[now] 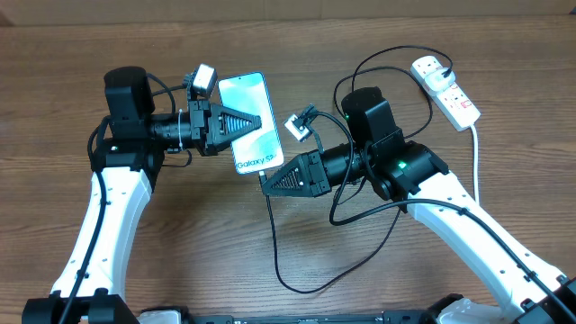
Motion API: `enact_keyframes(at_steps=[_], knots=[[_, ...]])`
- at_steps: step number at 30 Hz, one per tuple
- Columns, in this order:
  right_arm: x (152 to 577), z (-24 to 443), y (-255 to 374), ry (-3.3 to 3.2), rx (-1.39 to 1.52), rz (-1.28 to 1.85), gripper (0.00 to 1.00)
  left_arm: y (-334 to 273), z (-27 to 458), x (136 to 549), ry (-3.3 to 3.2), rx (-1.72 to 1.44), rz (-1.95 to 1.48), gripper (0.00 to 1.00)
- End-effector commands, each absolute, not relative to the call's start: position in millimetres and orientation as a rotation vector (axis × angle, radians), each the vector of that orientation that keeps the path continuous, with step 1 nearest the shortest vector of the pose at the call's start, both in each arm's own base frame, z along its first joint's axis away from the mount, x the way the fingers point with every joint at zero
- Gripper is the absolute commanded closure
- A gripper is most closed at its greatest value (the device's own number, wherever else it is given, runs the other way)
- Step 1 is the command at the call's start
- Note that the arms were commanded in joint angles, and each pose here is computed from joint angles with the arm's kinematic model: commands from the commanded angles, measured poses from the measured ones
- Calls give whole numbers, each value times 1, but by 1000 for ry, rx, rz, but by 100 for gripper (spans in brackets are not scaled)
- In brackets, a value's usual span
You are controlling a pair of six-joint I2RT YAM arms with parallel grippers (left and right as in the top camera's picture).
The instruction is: Plug charger to phone and switch on socket
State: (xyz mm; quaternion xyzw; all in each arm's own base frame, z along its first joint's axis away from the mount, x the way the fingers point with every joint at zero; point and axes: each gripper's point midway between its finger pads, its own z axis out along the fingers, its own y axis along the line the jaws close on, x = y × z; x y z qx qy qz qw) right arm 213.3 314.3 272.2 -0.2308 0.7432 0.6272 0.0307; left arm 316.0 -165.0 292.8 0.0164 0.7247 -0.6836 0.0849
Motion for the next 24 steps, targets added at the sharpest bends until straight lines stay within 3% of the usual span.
enact_keyframes(at_steps=[1, 24], knots=[[219, 278, 314, 2272, -709, 1923, 96, -167, 291, 319, 2153, 78, -2012, 96], [221, 266, 312, 2324, -680, 1858, 96, -168, 286, 318, 2153, 103, -2070, 96]])
